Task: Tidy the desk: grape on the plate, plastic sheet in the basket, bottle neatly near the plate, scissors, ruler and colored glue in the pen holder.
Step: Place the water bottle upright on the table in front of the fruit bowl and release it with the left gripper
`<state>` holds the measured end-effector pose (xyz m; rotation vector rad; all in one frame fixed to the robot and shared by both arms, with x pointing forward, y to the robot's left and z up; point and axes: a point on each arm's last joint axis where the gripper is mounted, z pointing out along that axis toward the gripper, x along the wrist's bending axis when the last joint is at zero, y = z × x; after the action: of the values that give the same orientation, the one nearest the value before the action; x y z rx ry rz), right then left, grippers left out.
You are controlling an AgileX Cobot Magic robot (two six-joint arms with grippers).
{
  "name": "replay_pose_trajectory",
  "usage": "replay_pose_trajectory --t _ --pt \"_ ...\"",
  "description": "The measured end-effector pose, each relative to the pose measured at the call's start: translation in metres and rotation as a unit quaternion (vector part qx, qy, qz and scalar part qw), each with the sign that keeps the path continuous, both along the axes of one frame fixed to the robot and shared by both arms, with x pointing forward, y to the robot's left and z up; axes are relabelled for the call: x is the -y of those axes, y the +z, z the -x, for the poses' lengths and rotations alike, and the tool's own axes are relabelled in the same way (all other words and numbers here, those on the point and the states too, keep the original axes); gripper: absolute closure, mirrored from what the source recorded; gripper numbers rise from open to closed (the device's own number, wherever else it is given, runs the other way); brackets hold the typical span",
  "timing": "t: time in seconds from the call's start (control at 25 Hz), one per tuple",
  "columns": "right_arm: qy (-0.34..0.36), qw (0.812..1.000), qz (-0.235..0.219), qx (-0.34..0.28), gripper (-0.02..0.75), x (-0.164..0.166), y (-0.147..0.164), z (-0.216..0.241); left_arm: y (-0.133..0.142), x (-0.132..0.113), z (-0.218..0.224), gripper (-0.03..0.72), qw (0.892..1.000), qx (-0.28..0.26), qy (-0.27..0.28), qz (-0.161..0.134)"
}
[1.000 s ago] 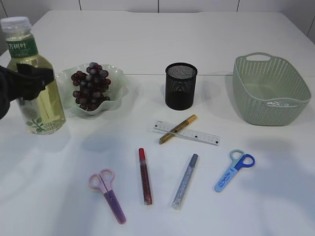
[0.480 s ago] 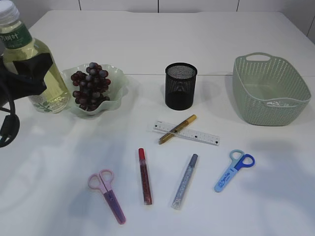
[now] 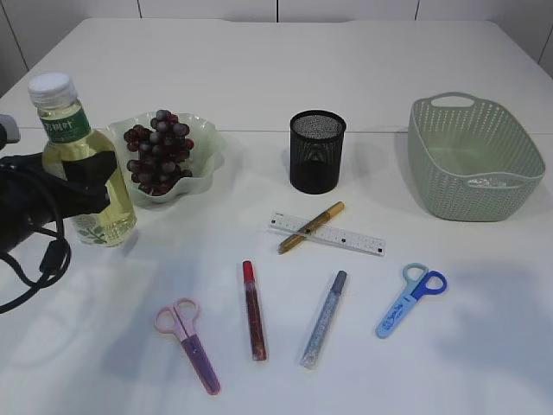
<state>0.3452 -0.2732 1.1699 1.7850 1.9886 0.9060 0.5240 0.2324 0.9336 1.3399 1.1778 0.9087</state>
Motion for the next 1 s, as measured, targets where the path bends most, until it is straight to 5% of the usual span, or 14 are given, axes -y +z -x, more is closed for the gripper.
replay_pose_trajectory --t 1.0 --pt "-0.002 1.000 0.018 0.007 0.353 0.003 0.001 0.003 -0.043 0.008 -0.032 0.251 0.999 -0.038 -0.004 -0.011"
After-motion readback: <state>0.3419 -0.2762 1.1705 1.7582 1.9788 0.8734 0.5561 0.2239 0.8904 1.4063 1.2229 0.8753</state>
